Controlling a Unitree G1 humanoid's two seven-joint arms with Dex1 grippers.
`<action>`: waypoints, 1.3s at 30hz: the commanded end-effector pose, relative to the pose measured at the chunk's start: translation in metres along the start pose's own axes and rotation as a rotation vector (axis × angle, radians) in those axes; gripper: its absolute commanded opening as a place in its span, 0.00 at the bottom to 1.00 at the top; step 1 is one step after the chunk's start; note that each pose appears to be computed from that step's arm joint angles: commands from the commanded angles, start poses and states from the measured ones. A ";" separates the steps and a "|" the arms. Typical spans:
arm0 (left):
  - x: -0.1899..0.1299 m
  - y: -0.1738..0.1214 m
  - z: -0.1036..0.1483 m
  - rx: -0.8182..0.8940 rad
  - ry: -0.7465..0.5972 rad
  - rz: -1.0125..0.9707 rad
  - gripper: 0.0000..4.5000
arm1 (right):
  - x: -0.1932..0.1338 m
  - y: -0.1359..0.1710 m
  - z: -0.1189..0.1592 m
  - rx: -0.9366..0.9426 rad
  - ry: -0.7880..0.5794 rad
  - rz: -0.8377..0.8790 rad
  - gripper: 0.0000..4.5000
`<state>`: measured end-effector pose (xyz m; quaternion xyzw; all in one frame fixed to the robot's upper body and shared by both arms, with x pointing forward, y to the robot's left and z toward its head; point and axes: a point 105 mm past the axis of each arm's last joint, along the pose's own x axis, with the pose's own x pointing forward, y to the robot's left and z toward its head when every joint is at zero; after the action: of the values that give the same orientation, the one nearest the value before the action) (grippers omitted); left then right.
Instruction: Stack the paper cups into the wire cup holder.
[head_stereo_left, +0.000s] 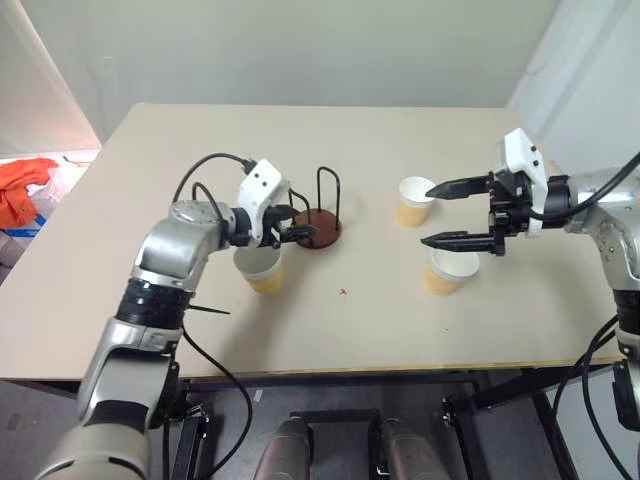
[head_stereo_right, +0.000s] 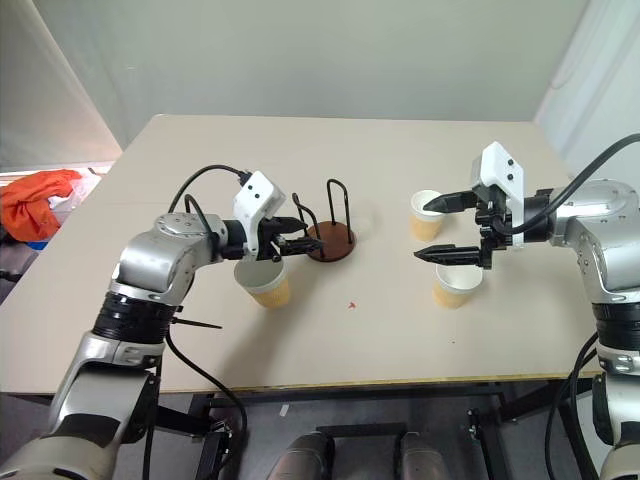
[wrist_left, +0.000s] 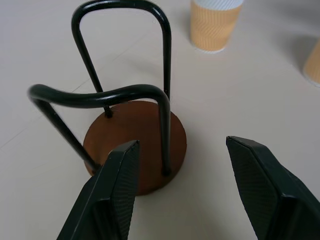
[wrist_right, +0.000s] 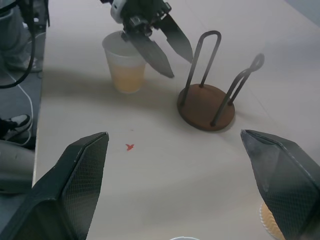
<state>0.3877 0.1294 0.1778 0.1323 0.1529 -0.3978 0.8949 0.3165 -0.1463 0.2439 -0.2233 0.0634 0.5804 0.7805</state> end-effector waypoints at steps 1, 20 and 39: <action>0.005 0.006 0.012 0.016 -0.042 0.040 0.67 | -0.008 0.000 0.014 -0.043 -0.031 -0.032 1.00; 0.041 0.011 0.022 0.010 -0.114 0.131 0.06 | -0.014 0.002 0.016 -0.039 -0.027 -0.069 1.00; 0.004 -0.077 0.046 0.251 -0.137 -0.364 0.02 | -0.021 0.030 -0.002 -0.062 0.083 0.120 1.00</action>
<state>0.3518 0.0688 0.2000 0.1716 0.0824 -0.5530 0.8111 0.2855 -0.1581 0.2355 -0.2423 0.0989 0.6149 0.7439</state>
